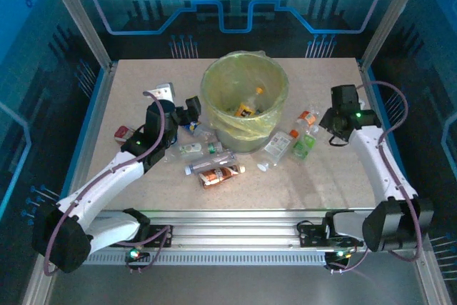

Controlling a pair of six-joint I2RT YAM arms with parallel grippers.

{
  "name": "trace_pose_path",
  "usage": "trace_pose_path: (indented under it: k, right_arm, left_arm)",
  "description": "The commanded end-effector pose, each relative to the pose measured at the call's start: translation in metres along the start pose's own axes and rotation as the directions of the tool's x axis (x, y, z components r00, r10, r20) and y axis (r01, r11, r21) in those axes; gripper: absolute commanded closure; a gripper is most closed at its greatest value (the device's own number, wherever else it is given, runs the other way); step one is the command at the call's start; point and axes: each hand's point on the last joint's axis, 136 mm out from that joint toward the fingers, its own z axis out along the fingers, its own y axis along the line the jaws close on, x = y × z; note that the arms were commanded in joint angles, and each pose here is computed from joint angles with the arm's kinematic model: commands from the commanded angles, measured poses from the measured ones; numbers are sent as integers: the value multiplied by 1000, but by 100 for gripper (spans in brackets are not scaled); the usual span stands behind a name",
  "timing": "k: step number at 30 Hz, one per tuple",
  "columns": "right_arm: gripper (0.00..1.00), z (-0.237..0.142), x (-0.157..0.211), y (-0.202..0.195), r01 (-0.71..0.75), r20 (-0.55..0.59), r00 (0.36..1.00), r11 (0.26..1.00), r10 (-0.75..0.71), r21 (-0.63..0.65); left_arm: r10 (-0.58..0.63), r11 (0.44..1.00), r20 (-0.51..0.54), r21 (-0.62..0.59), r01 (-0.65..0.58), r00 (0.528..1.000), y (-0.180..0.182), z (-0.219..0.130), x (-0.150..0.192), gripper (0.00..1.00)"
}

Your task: Put the plastic bottles in the bin

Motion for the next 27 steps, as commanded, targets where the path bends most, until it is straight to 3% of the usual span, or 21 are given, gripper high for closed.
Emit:
trace_pose_path:
  k: [1, 8, 13, 21, 27]
  right_arm:
    - [50, -40, -28, 17, 108, 114, 988, 994, -105, -14]
    - [50, -105, -70, 91, 291, 293, 927, 943, -235, -163]
    - [50, -132, -79, 149, 429, 363, 874, 865, -324, -260]
    - [50, -157, -53, 246, 645, 404, 762, 648, -506, -405]
    - [50, -148, -22, 288, 720, 360, 688, 528, -631, -450]
  left_arm:
    - [-4, 1000, 1, -12, 4, 1000, 4, 3, 1, 1]
    - [-16, 1000, 5, -8, 16, 1000, 5, 0, 0, 1]
    - [-21, 1000, 6, -2, 21, 1000, 4, -2, -2, 1]
    - [-21, 1000, 10, -3, 21, 1000, 5, -4, -4, 1]
    - [-20, 1000, 12, -7, 20, 1000, 6, -6, -4, 1]
